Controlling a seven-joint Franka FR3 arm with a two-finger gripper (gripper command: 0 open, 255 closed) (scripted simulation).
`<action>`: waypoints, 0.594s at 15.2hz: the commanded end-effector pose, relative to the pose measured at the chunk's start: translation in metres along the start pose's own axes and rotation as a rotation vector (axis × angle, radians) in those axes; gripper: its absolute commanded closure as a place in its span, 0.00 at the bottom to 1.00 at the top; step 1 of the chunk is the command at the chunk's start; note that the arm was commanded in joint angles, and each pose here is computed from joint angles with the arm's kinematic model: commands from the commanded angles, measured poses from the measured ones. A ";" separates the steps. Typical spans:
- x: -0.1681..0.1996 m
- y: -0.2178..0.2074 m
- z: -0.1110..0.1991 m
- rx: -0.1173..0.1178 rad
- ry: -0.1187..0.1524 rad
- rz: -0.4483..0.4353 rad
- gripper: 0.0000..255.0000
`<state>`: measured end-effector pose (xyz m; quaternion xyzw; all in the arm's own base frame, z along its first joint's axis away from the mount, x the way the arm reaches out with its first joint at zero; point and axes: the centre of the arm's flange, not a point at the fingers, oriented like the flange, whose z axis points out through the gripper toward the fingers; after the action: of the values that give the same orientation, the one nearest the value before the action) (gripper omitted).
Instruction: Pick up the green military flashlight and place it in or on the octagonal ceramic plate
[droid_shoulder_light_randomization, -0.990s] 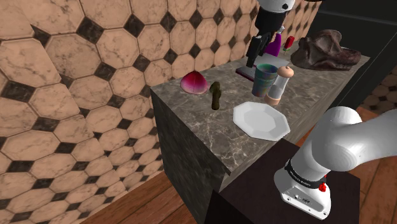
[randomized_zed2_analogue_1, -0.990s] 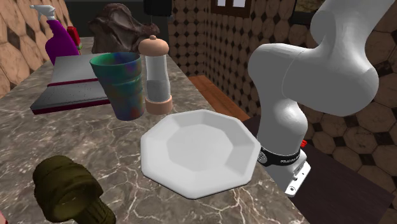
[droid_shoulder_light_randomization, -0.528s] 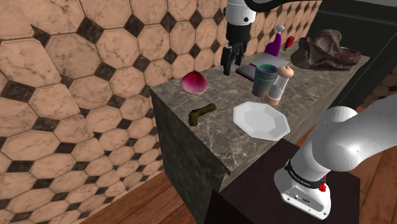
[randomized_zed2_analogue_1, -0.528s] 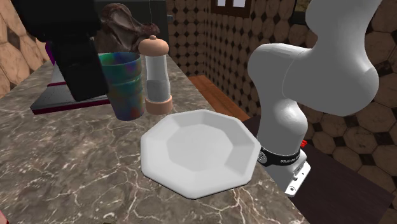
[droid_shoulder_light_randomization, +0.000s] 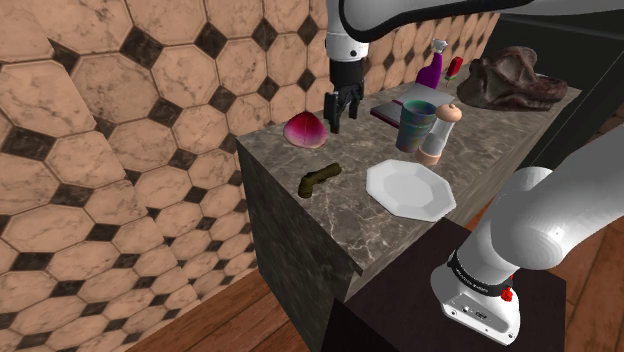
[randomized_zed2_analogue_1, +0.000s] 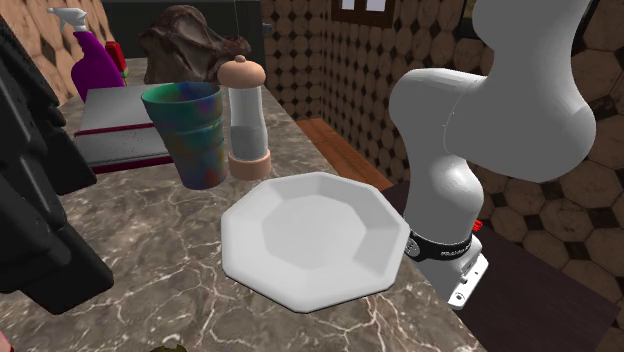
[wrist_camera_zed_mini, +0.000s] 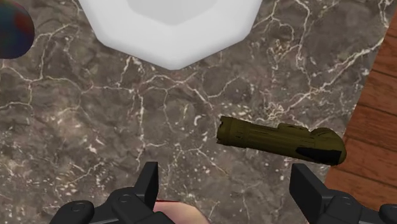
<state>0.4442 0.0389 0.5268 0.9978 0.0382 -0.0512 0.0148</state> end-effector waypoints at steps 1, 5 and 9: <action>0.000 0.000 0.011 0.000 0.000 0.000 0.00; 0.000 0.000 0.024 0.000 0.000 0.000 0.00; 0.000 0.000 0.024 0.000 0.000 0.000 0.00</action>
<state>0.4421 0.0378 0.5028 0.9978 0.0382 -0.0514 0.0145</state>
